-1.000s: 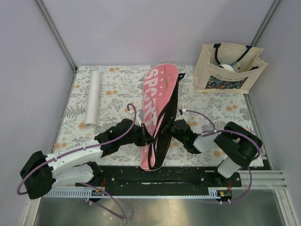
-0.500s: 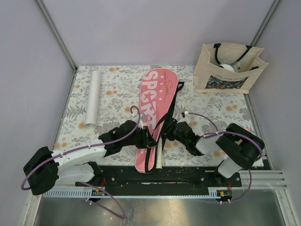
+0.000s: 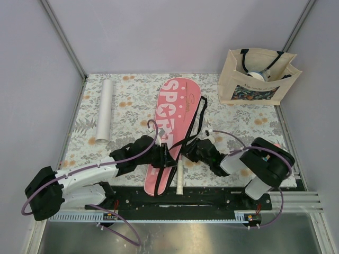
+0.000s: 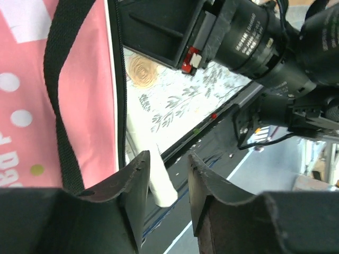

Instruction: Pack up the badminton gear

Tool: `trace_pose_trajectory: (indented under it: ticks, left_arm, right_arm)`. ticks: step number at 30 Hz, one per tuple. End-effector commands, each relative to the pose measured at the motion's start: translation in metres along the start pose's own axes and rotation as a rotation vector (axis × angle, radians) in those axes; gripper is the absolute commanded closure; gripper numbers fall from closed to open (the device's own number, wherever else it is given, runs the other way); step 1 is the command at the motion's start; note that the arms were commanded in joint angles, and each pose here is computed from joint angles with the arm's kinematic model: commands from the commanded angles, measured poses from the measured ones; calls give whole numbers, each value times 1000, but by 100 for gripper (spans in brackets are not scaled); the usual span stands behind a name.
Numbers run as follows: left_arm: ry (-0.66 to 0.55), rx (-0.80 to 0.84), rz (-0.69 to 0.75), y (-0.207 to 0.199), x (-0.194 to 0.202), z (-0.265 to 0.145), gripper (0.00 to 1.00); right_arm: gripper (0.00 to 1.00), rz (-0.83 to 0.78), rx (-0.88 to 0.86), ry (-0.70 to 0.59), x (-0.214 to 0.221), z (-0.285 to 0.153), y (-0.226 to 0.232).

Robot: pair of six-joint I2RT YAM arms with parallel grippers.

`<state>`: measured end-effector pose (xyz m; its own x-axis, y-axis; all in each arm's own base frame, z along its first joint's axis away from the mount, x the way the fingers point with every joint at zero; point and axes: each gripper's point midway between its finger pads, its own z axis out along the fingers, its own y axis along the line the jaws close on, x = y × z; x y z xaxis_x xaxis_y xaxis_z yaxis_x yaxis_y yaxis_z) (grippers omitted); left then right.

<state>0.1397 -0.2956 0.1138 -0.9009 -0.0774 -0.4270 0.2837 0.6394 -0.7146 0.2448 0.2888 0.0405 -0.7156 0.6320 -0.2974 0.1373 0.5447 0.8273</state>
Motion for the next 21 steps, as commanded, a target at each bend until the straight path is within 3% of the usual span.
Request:
trace_pose_trajectory:
  ticks: [1, 4, 10, 14, 18, 21]
  left_arm:
    - [-42, -119, 128, 4, -12, -16, 61]
    - [-26, -300, 236, 30, -9, -22, 56]
    - [38, -424, 334, 45, 8, -12, 47]
    - [36, -556, 401, 61, 4, -7, 46]
    - [22, -698, 489, 77, -1, -3, 49]
    - [26, -735, 519, 81, -1, 3, 65]
  right_arm:
    - [71, 131, -236, -23, -8, 13, 54]
    - [73, 161, -251, -22, -6, 18, 51]
    - [75, 176, -230, -46, -8, 19, 38]
    - [75, 176, -238, -44, -8, 18, 40]
    - [75, 173, -239, -43, -7, 17, 40]
    - [75, 177, -242, -45, -8, 16, 40]
